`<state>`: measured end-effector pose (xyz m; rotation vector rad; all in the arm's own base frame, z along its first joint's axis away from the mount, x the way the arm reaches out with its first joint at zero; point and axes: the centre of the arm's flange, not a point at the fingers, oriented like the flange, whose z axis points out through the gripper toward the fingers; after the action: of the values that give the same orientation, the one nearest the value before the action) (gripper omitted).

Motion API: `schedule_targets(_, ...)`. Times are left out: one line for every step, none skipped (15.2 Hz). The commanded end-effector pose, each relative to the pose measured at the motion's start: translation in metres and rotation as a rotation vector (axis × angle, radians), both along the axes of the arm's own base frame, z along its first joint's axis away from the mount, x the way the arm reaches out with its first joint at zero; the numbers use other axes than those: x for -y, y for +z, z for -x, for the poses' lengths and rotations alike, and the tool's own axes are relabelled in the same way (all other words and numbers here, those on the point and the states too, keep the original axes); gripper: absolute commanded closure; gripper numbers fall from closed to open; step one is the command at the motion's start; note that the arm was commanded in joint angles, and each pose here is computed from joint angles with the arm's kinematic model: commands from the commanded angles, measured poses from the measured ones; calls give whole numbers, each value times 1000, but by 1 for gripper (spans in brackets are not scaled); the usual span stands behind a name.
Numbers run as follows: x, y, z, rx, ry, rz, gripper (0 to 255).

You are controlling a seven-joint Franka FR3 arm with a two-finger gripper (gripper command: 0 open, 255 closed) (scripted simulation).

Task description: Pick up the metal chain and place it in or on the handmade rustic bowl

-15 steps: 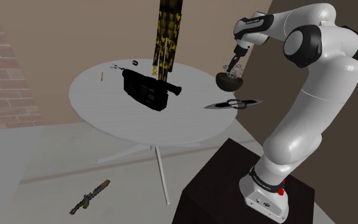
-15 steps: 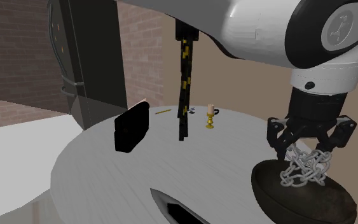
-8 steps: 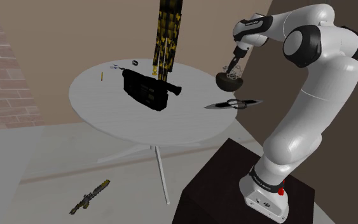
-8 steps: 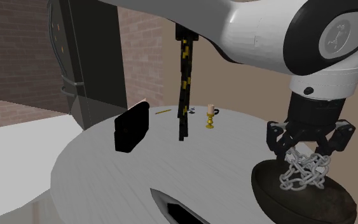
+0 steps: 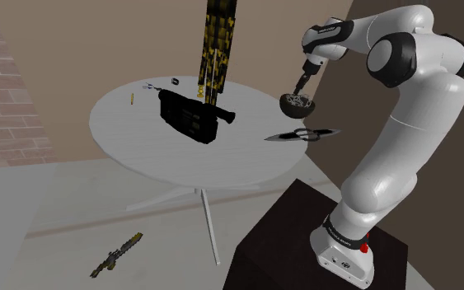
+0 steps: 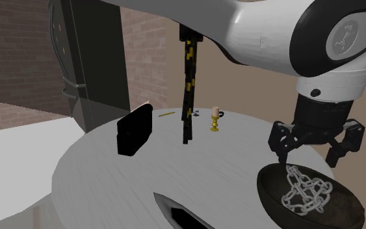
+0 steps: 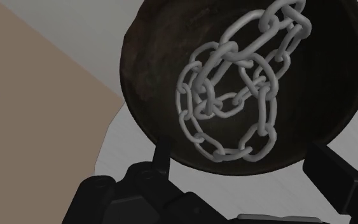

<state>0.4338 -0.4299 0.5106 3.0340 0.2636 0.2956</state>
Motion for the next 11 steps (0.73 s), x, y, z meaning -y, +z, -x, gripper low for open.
schedule_targets(-1,13,3,0,0,0,0)
schedule_targets(-2,26,5,0,0,0,0)
schedule_targets(-3,39,8,0,0,0,0)
schedule_targets(-3,49,10,0,0,0,0)
schedule_targets(-3,49,10,0,0,0,0)
schedule_targets(-3,49,10,0,0,0,0)
schedule_targets(-3,49,10,0,0,0,0)
schedule_targets(-3,49,10,0,0,0,0)
schedule_targets(-3,49,10,0,0,0,0)
schedule_targets(-3,49,10,0,0,0,0)
schedule_targets(-3,49,10,0,0,0,0)
